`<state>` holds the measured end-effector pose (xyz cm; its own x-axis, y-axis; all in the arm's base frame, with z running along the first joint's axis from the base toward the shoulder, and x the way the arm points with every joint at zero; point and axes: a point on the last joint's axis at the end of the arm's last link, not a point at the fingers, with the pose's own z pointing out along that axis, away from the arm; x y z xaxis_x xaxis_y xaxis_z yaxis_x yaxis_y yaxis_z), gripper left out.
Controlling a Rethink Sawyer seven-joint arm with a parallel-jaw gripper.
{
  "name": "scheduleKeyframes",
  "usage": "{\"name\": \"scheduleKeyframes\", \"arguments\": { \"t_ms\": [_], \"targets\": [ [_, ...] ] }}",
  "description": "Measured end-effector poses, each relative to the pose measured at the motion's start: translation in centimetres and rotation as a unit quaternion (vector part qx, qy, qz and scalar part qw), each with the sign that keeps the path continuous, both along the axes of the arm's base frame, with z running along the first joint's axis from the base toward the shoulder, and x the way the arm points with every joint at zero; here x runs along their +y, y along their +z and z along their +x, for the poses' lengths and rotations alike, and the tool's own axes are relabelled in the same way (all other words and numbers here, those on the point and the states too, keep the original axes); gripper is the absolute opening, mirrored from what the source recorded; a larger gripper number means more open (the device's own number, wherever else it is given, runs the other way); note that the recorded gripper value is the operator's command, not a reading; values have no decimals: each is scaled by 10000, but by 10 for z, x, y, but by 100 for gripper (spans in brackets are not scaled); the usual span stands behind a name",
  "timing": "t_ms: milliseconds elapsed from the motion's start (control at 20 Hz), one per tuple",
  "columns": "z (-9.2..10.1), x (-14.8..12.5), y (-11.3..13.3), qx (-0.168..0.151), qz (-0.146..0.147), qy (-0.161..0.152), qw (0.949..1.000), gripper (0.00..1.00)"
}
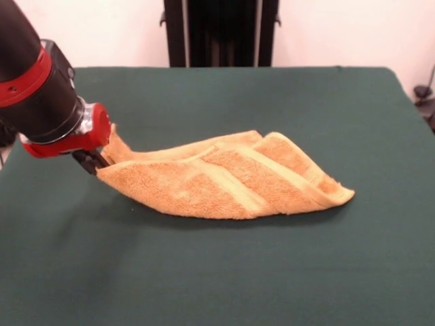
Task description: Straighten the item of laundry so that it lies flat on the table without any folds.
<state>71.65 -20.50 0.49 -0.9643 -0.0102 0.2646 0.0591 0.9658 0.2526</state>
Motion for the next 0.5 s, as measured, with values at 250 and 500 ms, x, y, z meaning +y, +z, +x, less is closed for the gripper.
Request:
{"name": "scheduleKeyframes", "arguments": {
  "t_ms": [250,500],
  "targets": [
    [1,-13,1,-5,-79,217,9997,0],
    [5,-33,6,-13,-97,581,9983,0]
  ]
}}
